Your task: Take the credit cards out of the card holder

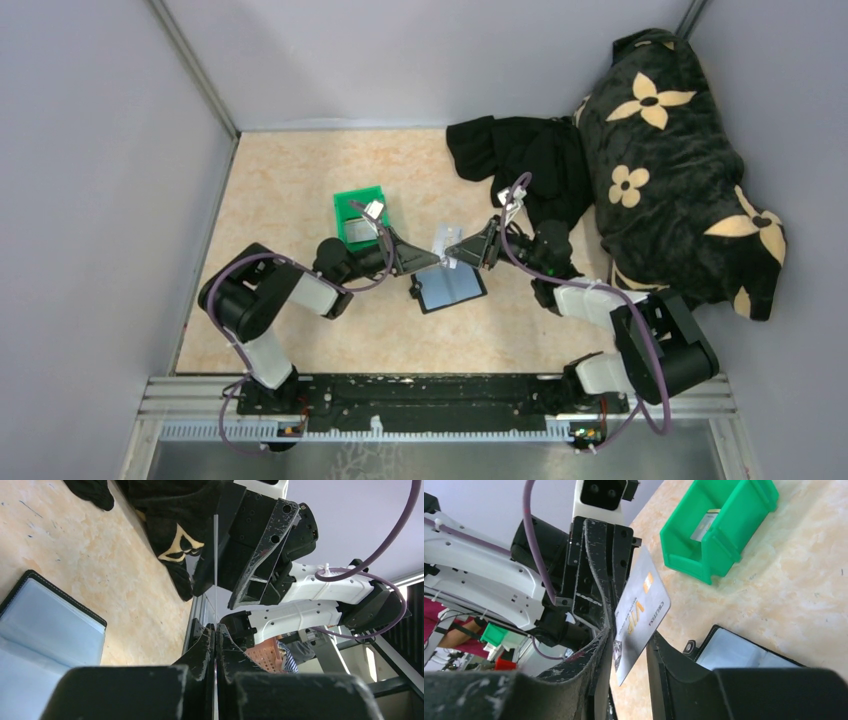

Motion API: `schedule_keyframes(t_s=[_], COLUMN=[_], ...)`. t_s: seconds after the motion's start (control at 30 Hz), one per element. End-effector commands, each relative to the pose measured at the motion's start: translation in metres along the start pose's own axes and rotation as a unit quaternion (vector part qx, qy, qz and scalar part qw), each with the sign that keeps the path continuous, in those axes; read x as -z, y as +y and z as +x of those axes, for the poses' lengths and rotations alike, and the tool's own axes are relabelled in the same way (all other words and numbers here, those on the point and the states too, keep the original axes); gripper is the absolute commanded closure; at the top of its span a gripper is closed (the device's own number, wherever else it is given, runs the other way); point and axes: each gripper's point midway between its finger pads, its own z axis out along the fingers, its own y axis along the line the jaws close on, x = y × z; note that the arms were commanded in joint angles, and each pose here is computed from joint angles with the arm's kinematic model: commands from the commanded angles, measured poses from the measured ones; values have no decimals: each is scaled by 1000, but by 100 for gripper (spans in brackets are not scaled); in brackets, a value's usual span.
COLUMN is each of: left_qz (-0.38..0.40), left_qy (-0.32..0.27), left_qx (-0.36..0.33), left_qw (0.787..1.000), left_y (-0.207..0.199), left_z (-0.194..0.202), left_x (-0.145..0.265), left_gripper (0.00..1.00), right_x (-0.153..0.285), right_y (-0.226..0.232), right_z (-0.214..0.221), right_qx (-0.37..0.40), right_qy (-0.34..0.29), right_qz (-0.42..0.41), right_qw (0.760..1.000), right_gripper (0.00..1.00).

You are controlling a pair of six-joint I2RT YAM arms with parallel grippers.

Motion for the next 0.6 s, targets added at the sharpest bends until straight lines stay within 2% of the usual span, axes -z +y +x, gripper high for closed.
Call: schedule_keyframes(t_s=[0.0, 0.27, 0.4, 0.5, 0.57], left_qz=[117, 127, 126, 126, 124], left_qy=[0, 26, 27, 31, 28], left_qx=[-84, -96, -99, -100, -100], left_qw=[990, 987, 987, 987, 987], left_y=[-52, -57, -58, -57, -56], left_z=[-4, 7, 8, 10, 9], left_x=[0, 3, 5, 6, 6], left_gripper=[100, 100, 100, 100, 100], right_x=[-5, -9, -8, -9, -7], right_y=[11, 14, 15, 16, 16], right_z=[-27, -42, -50, -50, -50], right_qx=[59, 76, 80, 80, 80], right_qy=[-23, -30, -40, -39, -41], right_qz=[-8, -9, -8, -11, -9], right_qw=[998, 997, 996, 996, 996], right_gripper=[68, 71, 84, 100, 100])
